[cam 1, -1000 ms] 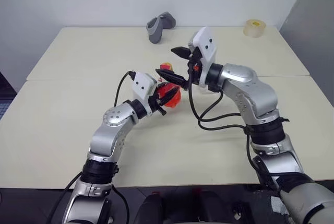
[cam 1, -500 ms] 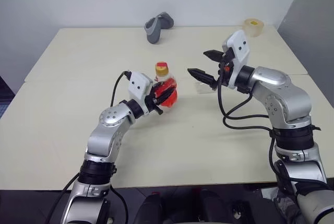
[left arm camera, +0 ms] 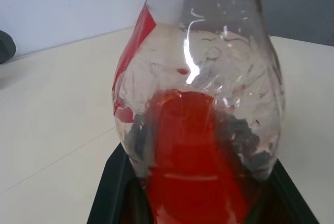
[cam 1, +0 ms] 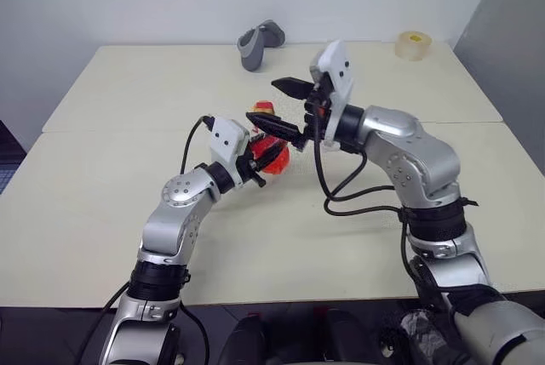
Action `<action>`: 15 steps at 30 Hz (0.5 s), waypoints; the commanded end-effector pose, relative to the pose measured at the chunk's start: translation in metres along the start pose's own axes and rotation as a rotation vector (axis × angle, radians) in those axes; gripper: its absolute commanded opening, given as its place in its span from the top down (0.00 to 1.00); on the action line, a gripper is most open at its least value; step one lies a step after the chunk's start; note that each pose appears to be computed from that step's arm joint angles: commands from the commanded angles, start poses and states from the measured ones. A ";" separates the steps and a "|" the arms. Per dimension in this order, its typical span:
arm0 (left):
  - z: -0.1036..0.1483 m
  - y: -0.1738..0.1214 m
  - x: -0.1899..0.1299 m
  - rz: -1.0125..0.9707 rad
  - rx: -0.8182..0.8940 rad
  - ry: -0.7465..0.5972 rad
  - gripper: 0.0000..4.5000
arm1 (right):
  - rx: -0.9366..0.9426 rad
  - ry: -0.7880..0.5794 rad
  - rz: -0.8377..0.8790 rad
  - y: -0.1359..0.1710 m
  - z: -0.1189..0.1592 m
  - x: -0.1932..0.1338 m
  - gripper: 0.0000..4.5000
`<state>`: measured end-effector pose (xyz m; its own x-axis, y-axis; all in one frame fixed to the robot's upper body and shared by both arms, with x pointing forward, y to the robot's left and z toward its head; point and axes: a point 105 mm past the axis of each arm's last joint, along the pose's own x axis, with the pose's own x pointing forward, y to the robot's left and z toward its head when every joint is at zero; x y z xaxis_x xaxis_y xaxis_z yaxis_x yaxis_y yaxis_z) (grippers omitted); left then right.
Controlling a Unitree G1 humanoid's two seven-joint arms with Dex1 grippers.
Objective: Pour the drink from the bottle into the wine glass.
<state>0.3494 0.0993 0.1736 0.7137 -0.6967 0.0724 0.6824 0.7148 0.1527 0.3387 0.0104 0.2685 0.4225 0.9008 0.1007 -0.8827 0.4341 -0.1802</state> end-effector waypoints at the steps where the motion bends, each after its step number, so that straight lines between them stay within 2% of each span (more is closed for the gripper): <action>1: 0.021 -0.001 -0.001 -0.003 0.043 -0.071 0.72 | -0.055 -0.043 0.002 0.002 0.014 0.005 0.00; 10: 0.021 -0.001 -0.003 0.000 0.043 -0.071 0.72 | -0.092 -0.011 -0.094 -0.017 0.008 0.006 0.00; 15: 0.020 -0.003 -0.004 -0.008 0.041 -0.068 0.72 | -0.103 -0.010 -0.154 -0.030 0.008 -0.005 0.00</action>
<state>0.3492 0.0994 0.1732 0.7147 -0.6959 0.0706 0.6819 0.7156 0.1514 0.3577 0.0088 0.2590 0.5025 0.8619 0.0673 -0.8344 0.5039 -0.2233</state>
